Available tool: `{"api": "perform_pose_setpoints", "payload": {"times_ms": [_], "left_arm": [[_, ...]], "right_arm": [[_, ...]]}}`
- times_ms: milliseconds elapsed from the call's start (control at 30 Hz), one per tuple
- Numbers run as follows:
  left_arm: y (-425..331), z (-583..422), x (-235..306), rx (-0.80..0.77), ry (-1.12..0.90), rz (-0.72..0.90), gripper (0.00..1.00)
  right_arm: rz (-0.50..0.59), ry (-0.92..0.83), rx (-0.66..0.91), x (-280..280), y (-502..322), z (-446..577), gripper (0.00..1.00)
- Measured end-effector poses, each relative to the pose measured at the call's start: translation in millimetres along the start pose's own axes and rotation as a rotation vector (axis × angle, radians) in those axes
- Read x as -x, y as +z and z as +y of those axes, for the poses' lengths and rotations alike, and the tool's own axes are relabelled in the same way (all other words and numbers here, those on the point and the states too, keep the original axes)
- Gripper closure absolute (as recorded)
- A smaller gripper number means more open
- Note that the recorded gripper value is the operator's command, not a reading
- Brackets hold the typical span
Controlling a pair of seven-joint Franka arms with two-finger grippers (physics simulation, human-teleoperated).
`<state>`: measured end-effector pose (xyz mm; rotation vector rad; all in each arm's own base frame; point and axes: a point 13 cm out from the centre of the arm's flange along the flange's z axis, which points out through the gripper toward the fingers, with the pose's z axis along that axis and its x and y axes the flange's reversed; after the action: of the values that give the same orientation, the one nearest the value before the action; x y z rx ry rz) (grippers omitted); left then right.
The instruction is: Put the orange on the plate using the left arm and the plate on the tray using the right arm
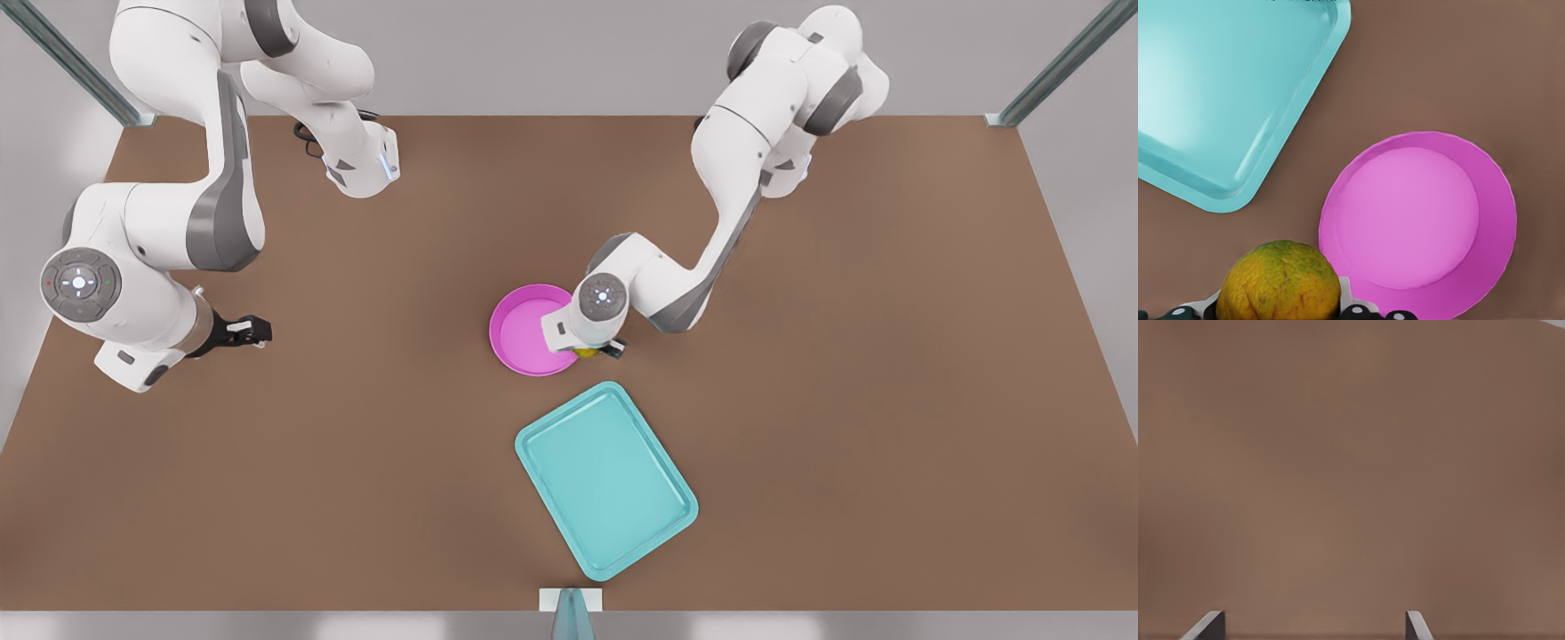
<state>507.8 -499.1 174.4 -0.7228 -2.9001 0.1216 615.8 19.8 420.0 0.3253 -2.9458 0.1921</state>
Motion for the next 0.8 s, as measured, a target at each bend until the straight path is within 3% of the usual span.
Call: {"api": "perform_pose_setpoints", "payload": {"times_ms": [200, 233, 500, 667, 733, 800], "left_arm": [[35.9, -70.5, -20.3, -0.036, -0.139, 0.063, 0.39], [40.8, -71.4, -20.4, -0.037, -0.169, 0.068, 0.0], [7.0, -39.6, -3.2, -0.038, -0.386, 0.02, 0.0], [-82.2, -6.2, 21.0, -0.073, -0.483, -0.04, 0.0], [-168.9, 92.7, 21.7, -0.088, -0.585, -0.061, 0.0], [-230.6, 265.5, -21.2, -0.001, -0.766, -0.046, 0.0]], "right_arm": [[0.003, 0.0, 0.001, 0.4, 1.5, -0.1, 0.0], [0.004, 0.0, 0.001, 0.8, 2.7, 0.1, 0.0], [0.025, -0.005, 0.012, 4.5, 15.2, 3.9, 0.0], [0.198, -0.061, 0.286, 40.2, 150.8, 125.8, 0.0], [0.23, -0.101, 0.406, 37.9, 189.2, 208.6, 0.0], [0.203, -0.161, 0.473, 21.9, 193.2, 290.0, 0.0]]}}
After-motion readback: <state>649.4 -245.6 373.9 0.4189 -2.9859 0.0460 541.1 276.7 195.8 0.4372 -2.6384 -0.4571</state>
